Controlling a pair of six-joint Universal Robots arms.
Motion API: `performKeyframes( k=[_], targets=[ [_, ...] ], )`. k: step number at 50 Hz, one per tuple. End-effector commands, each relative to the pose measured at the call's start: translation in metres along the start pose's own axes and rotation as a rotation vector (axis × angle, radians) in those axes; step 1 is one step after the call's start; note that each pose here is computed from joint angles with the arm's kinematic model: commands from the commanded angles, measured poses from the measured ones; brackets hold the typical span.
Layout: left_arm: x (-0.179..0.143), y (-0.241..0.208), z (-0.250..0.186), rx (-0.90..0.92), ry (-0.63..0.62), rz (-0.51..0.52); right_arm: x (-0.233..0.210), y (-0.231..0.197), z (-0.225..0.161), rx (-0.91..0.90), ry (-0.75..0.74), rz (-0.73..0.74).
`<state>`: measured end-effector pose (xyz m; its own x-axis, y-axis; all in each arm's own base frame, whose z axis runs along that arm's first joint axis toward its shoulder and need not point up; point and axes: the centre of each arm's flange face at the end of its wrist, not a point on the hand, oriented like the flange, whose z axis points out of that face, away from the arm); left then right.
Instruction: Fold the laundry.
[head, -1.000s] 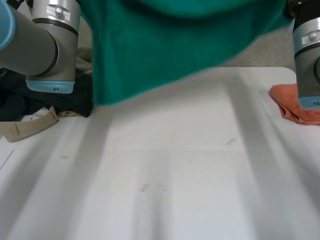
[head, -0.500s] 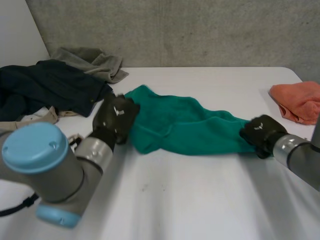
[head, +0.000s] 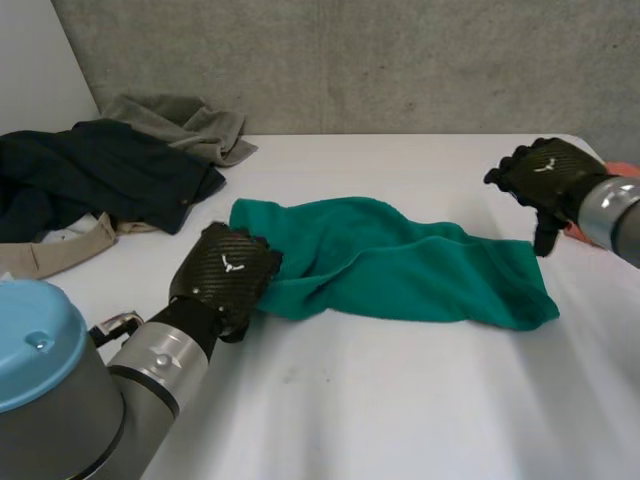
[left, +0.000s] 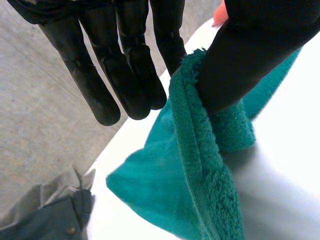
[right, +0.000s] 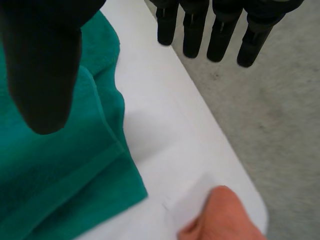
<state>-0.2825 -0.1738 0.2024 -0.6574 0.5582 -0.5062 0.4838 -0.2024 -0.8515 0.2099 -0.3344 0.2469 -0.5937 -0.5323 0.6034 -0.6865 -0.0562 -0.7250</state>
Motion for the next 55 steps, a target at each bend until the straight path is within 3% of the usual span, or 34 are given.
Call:
performKeyframes(
  k=[1, 15, 33, 42, 49, 55],
  targets=[
    [-0.011, -0.017, -0.005, 0.057, -0.035, 0.001, -0.011, 0.021, 0.048, -0.038, -0.069, 0.140],
    [-0.019, -0.028, 0.000, 0.094, -0.063, 0.004, -0.050, 0.053, 0.085, -0.022, -0.278, 0.460],
    [-0.029, -0.035, 0.006, 0.120, -0.097, 0.004, -0.051, 0.057, 0.088, -0.039, -0.261, 0.431],
    [-0.053, -0.052, 0.005, 0.174, -0.173, -0.002, -0.003, -0.018, 0.000, 0.096, -0.153, 0.218],
    [-0.063, -0.064, -0.006, 0.215, -0.204, -0.004, 0.014, -0.026, -0.078, 0.000, -0.130, 0.040],
    [-0.060, -0.059, -0.007, 0.198, -0.192, -0.006, 0.013, -0.023, -0.082, 0.018, -0.101, -0.033]
  ],
)
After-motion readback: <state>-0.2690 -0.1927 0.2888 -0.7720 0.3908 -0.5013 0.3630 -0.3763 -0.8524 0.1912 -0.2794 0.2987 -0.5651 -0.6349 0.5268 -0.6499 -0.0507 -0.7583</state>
